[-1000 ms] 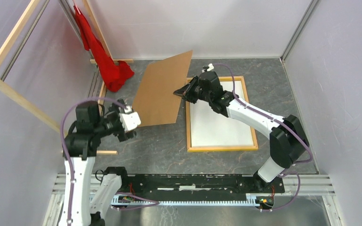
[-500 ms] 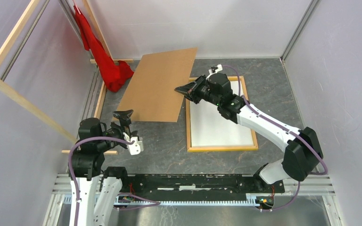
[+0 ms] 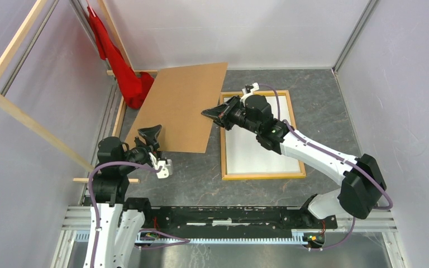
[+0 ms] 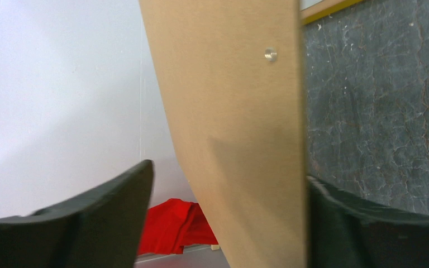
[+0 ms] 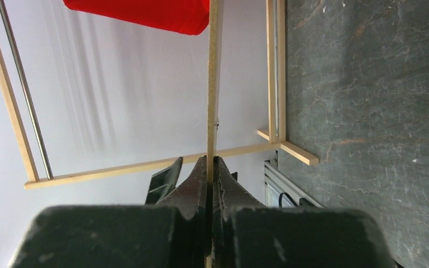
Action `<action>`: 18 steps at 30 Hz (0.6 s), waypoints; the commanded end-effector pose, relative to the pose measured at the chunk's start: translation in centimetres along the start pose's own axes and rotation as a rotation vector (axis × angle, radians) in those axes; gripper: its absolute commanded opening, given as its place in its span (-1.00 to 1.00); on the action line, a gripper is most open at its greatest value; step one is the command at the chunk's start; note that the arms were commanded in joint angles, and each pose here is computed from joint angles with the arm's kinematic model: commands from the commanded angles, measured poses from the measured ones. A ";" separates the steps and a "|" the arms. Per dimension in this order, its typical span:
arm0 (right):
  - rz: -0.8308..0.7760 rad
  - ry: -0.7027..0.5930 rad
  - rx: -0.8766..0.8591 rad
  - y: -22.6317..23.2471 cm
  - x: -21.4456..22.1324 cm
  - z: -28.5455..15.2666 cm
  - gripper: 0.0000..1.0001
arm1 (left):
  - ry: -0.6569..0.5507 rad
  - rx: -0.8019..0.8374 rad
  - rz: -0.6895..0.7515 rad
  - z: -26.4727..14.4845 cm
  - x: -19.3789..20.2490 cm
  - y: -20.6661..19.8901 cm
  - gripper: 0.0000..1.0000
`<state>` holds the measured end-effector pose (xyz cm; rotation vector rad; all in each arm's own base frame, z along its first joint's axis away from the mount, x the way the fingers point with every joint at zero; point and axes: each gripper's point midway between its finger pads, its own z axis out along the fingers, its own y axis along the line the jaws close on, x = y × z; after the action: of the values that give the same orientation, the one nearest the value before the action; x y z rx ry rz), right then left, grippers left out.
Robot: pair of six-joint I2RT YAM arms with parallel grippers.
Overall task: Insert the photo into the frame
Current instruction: Turn over the photo frame item at the center of the board.
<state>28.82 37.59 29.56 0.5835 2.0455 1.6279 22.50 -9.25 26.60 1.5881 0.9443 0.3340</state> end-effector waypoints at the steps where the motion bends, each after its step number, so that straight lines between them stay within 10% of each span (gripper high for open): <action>1: -0.051 0.028 -0.206 6.3 1.1 -2.8 -0.87 | -0.039 -0.073 0.118 0.4 -0.6 2.3 0.07; 6: -0.156 0.091 -0.173 4.7 2.3 -3.2 -0.16 | -0.076 -0.182 0.179 0.2 -1.4 3.8 -0.89; 11: -0.278 0.144 -0.145 1.8 2.7 -4.6 0.73 | -0.069 -0.287 0.244 -0.4 -1.7 4.8 -0.96; 18: -0.624 0.231 -0.196 1.9 0.7 -7.8 0.96 | -0.032 -0.350 0.082 -2.2 -2.0 8.1 -0.96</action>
<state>24.86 34.23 29.78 0.0578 2.0486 1.5851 23.66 -9.28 26.44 1.4746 0.8621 0.4095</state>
